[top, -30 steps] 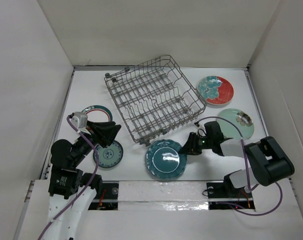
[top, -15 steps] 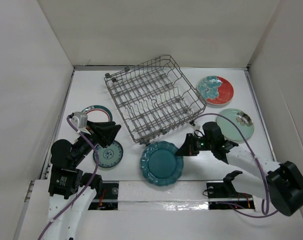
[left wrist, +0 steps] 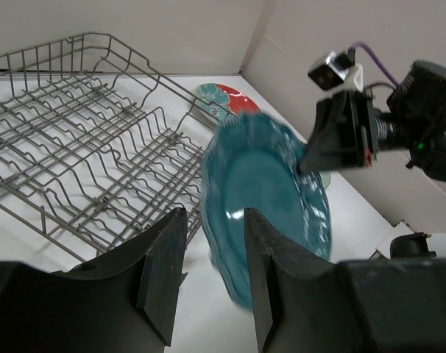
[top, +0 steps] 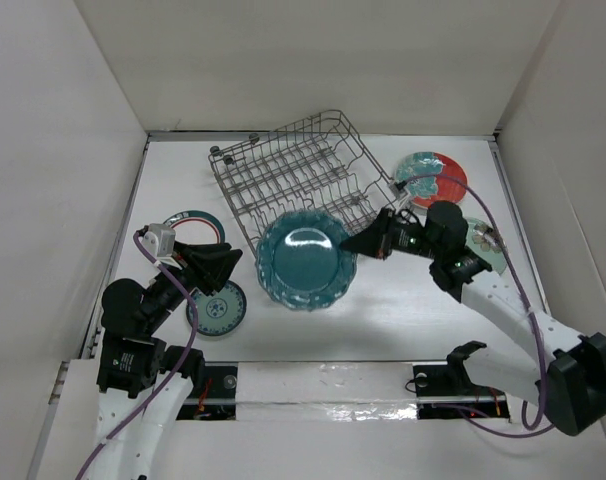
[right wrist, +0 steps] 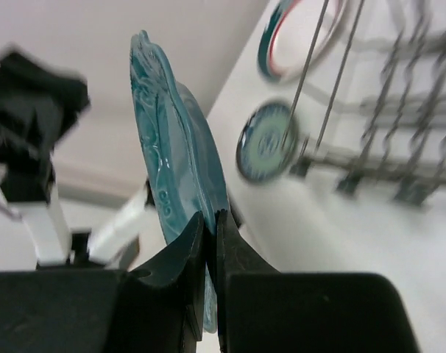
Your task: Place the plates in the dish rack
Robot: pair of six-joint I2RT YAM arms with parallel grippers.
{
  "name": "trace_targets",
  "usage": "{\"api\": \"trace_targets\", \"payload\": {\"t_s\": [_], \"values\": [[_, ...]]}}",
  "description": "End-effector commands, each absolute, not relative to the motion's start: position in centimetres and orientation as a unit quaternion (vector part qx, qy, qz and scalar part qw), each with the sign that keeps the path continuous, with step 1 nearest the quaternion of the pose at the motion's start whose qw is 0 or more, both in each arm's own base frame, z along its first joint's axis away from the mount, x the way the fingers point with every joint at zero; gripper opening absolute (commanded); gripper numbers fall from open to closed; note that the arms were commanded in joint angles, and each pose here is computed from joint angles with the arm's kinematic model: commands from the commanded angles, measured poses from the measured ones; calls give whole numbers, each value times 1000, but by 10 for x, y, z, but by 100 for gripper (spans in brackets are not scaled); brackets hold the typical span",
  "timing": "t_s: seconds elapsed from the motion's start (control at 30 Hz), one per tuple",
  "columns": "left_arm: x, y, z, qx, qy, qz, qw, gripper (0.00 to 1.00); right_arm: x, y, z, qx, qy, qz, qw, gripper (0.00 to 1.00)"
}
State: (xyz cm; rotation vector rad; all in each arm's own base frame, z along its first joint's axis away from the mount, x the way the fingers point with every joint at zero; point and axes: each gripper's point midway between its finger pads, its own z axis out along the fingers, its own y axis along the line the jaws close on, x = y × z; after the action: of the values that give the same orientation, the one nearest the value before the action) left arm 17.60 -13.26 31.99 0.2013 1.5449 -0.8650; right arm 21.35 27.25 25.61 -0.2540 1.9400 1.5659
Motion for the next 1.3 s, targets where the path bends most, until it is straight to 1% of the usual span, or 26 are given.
{"api": "trace_targets", "payload": {"t_s": [0.0, 0.1, 0.13, 0.17, 0.2, 0.27, 0.3, 0.37, 0.4, 0.6, 0.7, 0.93, 1.1, 1.27], "values": [[175, -134, 330, 99, 659, -381, 641, 34, 285, 252, 351, -56, 644, 595, 478, 0], [174, -134, 331, 99, 657, -381, 643, 34, 343, 224, 368, 2, 639, 530, 557, 0], [174, -134, 331, 99, 656, -381, 643, 34, 353, 221, 375, 11, 637, 516, 572, 0], [174, -134, 331, 98, 657, -382, 643, 34, 364, 212, 399, 12, 621, 497, 605, 0], [174, -134, 330, 98, 658, -382, 642, 34, 389, 194, 396, 39, 629, 429, 647, 0], [174, -134, 331, 98, 657, -382, 643, 34, 406, 184, 405, 51, 633, 379, 673, 0], [174, -134, 331, 98, 657, -382, 643, 34, 423, 173, 415, 53, 629, 332, 701, 0], [175, -135, 330, 97, 658, -382, 641, 34, 440, 162, 419, 64, 629, 287, 719, 0], [175, -134, 330, 98, 658, -382, 642, 34, 448, 153, 430, 62, 626, 252, 735, 0], [176, -135, 329, 98, 660, -381, 641, 34, 512, 141, 399, 36, 663, 126, 737, 0], [177, -135, 329, 98, 661, -381, 640, 34, 526, 135, 384, 33, 676, 87, 731, 0], [179, -135, 328, 97, 663, -381, 637, 34, 549, 132, 364, 27, 687, 31, 726, 0], [179, -135, 327, 96, 664, -381, 636, 34, 552, 144, 348, 17, 698, 30, 716, 0], [178, -135, 327, 97, 663, -381, 637, 34, 553, 153, 315, 11, 718, 20, 696, 0]]}}
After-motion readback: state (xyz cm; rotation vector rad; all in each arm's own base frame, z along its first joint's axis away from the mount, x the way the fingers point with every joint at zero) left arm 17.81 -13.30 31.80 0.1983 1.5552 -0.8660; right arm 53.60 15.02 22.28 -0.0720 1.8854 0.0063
